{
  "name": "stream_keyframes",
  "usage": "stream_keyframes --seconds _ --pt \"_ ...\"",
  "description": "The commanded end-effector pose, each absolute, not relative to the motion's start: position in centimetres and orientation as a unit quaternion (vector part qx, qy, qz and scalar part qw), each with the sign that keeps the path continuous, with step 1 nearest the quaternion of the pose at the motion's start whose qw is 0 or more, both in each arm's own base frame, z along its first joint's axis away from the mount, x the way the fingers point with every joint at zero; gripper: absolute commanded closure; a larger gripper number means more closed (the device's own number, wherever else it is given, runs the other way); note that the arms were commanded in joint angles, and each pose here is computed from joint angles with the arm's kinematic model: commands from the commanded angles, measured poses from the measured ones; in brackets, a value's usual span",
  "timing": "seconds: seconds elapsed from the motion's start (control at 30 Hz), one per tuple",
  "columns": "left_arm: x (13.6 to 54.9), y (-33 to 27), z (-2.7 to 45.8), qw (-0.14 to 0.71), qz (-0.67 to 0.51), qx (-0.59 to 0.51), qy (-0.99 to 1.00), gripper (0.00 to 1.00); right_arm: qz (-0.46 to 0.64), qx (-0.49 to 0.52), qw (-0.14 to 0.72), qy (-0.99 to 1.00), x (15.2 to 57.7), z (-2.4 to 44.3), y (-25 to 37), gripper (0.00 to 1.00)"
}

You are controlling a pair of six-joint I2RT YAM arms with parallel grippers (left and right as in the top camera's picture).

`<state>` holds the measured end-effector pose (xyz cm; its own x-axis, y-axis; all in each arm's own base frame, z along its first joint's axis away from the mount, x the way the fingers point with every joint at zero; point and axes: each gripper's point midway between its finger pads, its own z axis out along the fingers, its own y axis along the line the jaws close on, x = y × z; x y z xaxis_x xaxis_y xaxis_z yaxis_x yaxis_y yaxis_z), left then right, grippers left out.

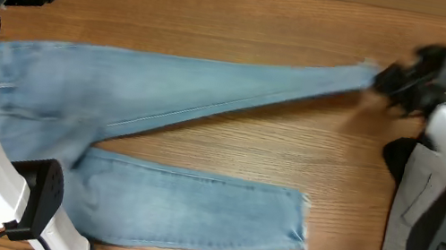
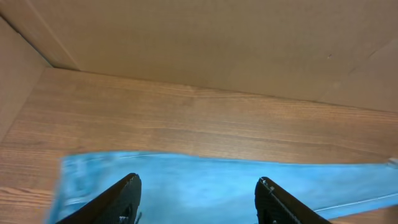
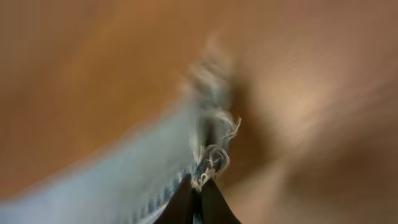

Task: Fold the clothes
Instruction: 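Pull the upper leg hem rightward with the right gripper to straighten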

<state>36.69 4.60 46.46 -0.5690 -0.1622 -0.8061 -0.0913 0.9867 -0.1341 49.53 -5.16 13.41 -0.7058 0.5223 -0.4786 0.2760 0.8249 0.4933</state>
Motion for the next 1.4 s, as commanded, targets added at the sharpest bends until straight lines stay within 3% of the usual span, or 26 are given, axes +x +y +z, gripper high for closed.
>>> stream_keyframes --seconds 0.0,0.03,0.07,0.17,0.33,0.47,0.53,0.6,0.67,0.77,0.87,1.03,1.23,1.37 --pt "36.4 3.9 47.0 0.466 -0.049 -0.064 0.881 0.36 0.180 0.245 0.389 0.870 51.1 20.0 -10.8 0.88" --pt "36.4 3.9 47.0 0.466 -0.049 -0.064 0.881 0.36 0.192 0.242 0.391 0.867 51.1 20.5 -10.9 0.61" --pt "36.4 3.9 47.0 0.466 -0.049 -0.064 0.881 0.35 0.203 0.241 0.389 0.866 50.9 20.8 -10.9 0.41" --pt "36.6 4.2 46.4 0.456 -0.043 -0.069 0.886 0.31 0.219 0.250 0.362 0.871 49.8 20.1 -10.9 0.33" --pt "37.4 6.5 42.8 0.397 0.006 -0.101 0.912 0.31 0.229 0.267 0.302 0.886 47.6 18.4 -9.9 0.32" --pt "38.2 8.1 36.6 0.293 0.037 -0.121 0.948 0.33 0.275 0.230 0.285 0.889 46.2 19.6 -7.6 0.34" --pt "38.4 8.4 33.1 0.237 0.039 -0.123 0.963 0.44 0.294 0.214 0.289 0.885 45.6 21.1 -6.6 0.34" --pt "38.6 8.4 29.3 0.177 0.035 -0.124 0.976 0.67 0.310 0.195 0.302 0.880 44.7 23.3 -5.6 0.34" --pt "38.5 8.4 26.3 0.128 0.030 -0.133 0.982 0.78 0.318 0.183 0.316 0.875 43.7 25.4 -4.9 0.33" --pt "38.2 8.4 21.4 0.052 0.025 -0.149 0.987 0.80 0.319 0.170 0.339 0.869 41.8 28.6 -4.0 0.32" --pt "38.3 8.4 16.6 -0.004 0.022 -0.154 0.988 0.72 0.318 0.166 0.347 0.867 39.6 30.8 -3.1 0.30" --pt "38.6 8.7 9.7 -0.059 0.023 -0.156 0.986 0.69 0.322 0.181 0.315 0.874 36.5 31.1 -1.9 0.29" --pt "38.3 10.0 1.9 -0.105 0.034 -0.163 0.980 0.87 0.295 0.216 0.265 0.892 34.7 29.0 -2.3 0.29" --pt "38.2 13.1 -2.4 -0.121 0.083 -0.195 0.970 0.91 0.227 0.238 0.242 0.913 33.6 27.0 -4.2 0.27"
